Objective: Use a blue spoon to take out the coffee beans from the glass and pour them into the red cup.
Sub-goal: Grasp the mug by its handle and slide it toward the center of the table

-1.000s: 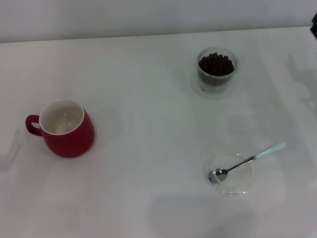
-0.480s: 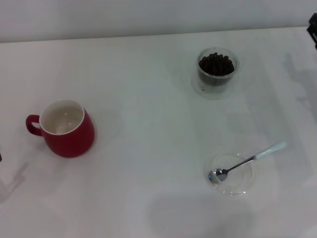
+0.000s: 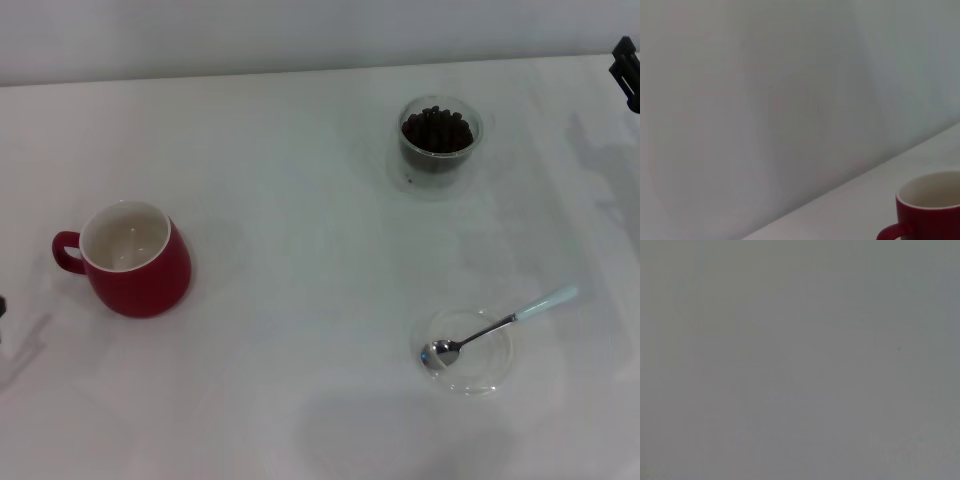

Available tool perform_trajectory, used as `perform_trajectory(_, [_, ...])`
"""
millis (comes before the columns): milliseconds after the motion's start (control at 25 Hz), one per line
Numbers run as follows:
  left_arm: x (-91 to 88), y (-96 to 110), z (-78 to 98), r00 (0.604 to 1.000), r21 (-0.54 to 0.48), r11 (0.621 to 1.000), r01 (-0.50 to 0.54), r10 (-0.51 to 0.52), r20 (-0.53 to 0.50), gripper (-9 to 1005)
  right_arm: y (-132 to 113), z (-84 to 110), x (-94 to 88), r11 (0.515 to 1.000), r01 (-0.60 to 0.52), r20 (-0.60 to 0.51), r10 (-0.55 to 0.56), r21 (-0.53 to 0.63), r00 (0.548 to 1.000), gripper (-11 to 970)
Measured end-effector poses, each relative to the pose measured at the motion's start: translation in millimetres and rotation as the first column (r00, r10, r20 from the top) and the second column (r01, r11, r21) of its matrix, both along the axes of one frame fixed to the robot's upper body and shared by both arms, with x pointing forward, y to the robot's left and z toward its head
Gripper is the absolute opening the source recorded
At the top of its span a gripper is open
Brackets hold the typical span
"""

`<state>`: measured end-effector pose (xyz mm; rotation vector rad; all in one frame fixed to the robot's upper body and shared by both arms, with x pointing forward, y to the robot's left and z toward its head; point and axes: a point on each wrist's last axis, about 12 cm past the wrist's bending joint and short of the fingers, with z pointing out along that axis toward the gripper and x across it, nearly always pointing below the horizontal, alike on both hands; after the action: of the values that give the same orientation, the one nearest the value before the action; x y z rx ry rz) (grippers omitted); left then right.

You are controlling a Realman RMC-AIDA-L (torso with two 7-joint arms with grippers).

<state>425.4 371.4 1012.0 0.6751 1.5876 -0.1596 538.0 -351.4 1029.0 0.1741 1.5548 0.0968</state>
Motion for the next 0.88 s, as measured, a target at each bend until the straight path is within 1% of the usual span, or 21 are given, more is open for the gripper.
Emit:
perform_trajectory(80, [4.5,-5.0,-1.7,1.000,-0.001,1.000,0.000,0.000,-0.006,856,1.0,1.5,1.4,1.000,-0.005,0.007,0.005,0.000,1.000,839])
perform_trajectory(160, [11.7,-15.2,-4.8,1.000,-0.002,1.000,0.003,-0.003,-0.012,857,1.7,2.2,2.0,1.000,-0.012,0.010,0.012,-0.002,1.000,839])
perform_trajectory(280, [15.8,-21.4,-7.2,1.000,-0.005,1.000,0.002,-0.002,-0.018,858,1.9,2.4,1.9,1.000,-0.017,0.010,0.017,-0.004,1.000,838])
perform_trajectory(400, [19.4,-26.3,-10.2,0.999,-0.015,1.000,-0.004,0.003,-0.032,857,0.9,2.5,1.4,1.000,-0.016,0.010,0.016,-0.005,1.000,838])
perform_trajectory(560, [20.6,-26.9,-11.8,0.999,-0.011,1.000,-0.010,0.010,-0.042,855,0.1,2.5,1.0,1.000,-0.015,0.010,0.016,-0.006,1.000,838])
perform_trajectory(720, [25.3,-28.9,-14.6,0.998,0.010,1.000,-0.019,0.020,-0.054,853,-0.1,2.5,0.9,1.000,-0.015,0.010,0.015,-0.006,1.000,838])
perform_trajectory(880, [31.1,-36.5,-17.8,0.999,0.036,0.999,-0.014,0.015,-0.052,852,0.4,2.6,1.0,1.000,-0.017,0.011,0.017,-0.006,1.000,838])
